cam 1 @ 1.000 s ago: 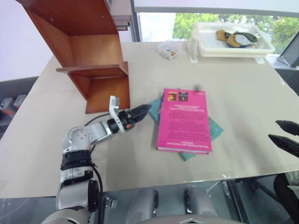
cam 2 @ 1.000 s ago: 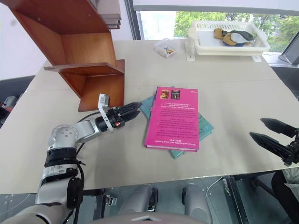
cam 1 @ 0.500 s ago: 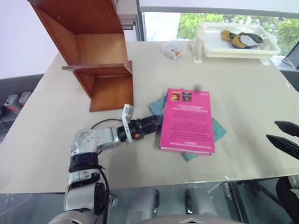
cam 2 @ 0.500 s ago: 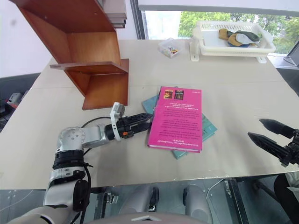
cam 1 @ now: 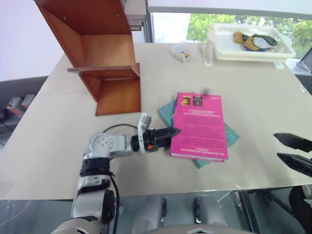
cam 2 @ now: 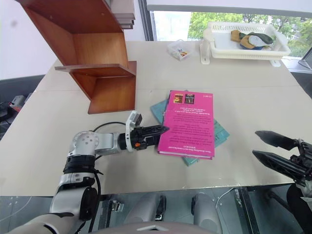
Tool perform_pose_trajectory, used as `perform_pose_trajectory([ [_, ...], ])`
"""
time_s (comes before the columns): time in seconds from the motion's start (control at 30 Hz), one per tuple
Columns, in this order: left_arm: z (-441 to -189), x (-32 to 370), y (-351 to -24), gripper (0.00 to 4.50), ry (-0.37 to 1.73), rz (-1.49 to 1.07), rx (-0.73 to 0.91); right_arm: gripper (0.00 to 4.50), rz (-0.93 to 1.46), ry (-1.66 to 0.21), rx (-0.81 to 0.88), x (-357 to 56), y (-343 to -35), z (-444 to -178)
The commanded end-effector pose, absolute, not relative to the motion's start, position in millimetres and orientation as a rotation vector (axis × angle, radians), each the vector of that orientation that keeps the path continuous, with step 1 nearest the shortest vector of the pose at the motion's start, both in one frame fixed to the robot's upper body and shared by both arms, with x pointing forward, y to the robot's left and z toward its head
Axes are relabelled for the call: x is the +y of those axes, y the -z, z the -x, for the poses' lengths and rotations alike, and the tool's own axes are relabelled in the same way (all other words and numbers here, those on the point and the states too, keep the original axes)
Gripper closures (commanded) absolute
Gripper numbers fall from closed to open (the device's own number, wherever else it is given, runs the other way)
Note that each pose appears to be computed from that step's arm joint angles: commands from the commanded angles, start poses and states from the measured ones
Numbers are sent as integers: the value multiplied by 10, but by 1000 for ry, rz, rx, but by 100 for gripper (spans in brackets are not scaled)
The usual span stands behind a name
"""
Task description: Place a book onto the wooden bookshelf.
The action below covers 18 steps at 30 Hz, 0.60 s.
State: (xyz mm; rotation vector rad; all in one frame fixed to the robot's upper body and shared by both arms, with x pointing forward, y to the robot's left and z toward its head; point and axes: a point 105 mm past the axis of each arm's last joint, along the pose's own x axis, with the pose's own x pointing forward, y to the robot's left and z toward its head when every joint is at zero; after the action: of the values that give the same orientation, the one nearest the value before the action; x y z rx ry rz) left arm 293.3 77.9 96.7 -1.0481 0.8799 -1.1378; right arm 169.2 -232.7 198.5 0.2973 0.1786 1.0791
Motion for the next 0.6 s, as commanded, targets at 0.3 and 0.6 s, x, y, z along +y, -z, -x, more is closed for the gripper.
perform_pose_trajectory([
  [0.3, -2875, 722, -1031, 400, 1210, 1070, 907, 0, -172, -1079, 245, -2450, -2074, -1617],
  [0.6, -2803, 986, -1239, 413, 1208, 1165, 738, 0, -163, -1061, 256, -2479, -1991, -1655],
])
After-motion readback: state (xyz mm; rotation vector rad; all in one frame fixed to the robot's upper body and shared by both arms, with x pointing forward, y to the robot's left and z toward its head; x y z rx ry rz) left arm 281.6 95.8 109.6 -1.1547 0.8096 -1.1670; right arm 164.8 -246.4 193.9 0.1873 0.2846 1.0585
